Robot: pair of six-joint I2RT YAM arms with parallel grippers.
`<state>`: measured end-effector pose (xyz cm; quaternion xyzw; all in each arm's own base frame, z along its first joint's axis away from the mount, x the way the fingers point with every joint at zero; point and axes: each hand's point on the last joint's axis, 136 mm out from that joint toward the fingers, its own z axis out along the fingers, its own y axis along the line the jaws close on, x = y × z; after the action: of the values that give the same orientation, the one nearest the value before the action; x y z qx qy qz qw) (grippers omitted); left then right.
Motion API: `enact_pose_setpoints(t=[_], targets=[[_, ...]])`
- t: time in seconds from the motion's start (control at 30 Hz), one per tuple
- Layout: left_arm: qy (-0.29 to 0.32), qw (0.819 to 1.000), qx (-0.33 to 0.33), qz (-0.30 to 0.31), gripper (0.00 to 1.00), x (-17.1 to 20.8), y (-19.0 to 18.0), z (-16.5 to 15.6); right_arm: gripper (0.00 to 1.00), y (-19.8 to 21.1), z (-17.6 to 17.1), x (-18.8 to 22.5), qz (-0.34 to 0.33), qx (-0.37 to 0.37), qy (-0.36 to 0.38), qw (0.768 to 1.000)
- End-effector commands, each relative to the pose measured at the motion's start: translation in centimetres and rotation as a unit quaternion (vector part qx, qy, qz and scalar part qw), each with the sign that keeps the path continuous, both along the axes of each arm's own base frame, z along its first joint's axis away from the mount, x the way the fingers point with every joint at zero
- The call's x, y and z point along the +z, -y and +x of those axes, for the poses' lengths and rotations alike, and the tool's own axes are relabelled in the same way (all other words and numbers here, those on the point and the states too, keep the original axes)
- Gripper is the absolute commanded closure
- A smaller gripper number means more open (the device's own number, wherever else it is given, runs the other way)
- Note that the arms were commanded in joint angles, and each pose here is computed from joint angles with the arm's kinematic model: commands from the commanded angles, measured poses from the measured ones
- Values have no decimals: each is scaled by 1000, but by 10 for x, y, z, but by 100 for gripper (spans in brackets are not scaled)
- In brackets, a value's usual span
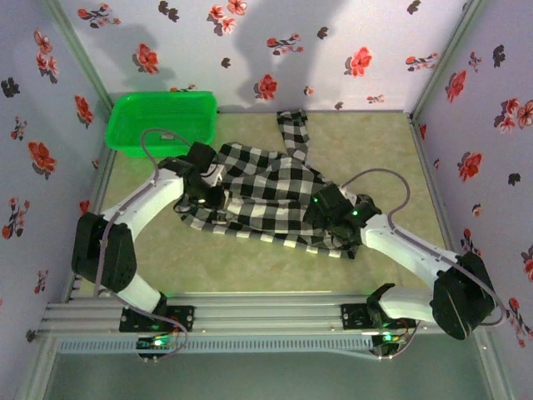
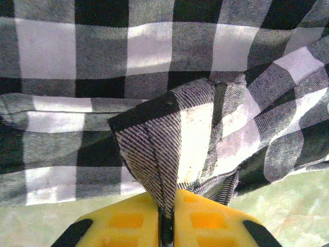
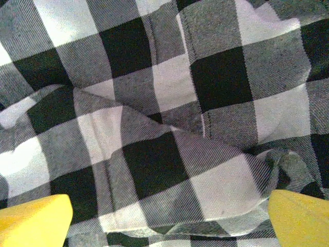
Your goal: Fold and stack the long sleeve shirts
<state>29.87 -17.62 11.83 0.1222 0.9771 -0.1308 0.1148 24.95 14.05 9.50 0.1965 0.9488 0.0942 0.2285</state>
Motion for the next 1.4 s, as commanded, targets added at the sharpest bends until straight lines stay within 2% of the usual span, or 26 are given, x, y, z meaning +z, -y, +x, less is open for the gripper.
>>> enact_pose_setpoints(t=[0.0, 0.17, 0.23, 0.4, 0.57, 0.77, 1.0, 1.37], targets=[[3, 999, -21, 40, 88, 6, -17, -3, 2, 6, 3, 3, -6, -3, 4, 1000], [13, 998, -25, 56, 88, 2, -27, 11, 11, 0, 6, -3, 2, 2, -6, 1000], [17, 997, -32, 67, 88, 0, -30, 16, 18, -5, 8, -6, 8, 6, -12, 1000], [21, 996, -38, 81, 88, -8, -33, 26, 48, -11, 9, -18, 12, 8, -29, 999], [21, 995, -40, 93, 88, -14, -33, 36, 60, -10, 8, -31, 0, 2, -46, 999], [24, 994, -23, 107, 88, -17, -42, 42, 69, 2, 0, -43, -26, -14, -70, 997], [19, 994, -20, 107, 88, -22, -42, 41, 73, 14, -14, -51, -38, -29, -83, 995], [13, 992, -9, 121, 88, -31, -54, 49, 75, 33, -38, -67, -39, -56, -94, 993]])
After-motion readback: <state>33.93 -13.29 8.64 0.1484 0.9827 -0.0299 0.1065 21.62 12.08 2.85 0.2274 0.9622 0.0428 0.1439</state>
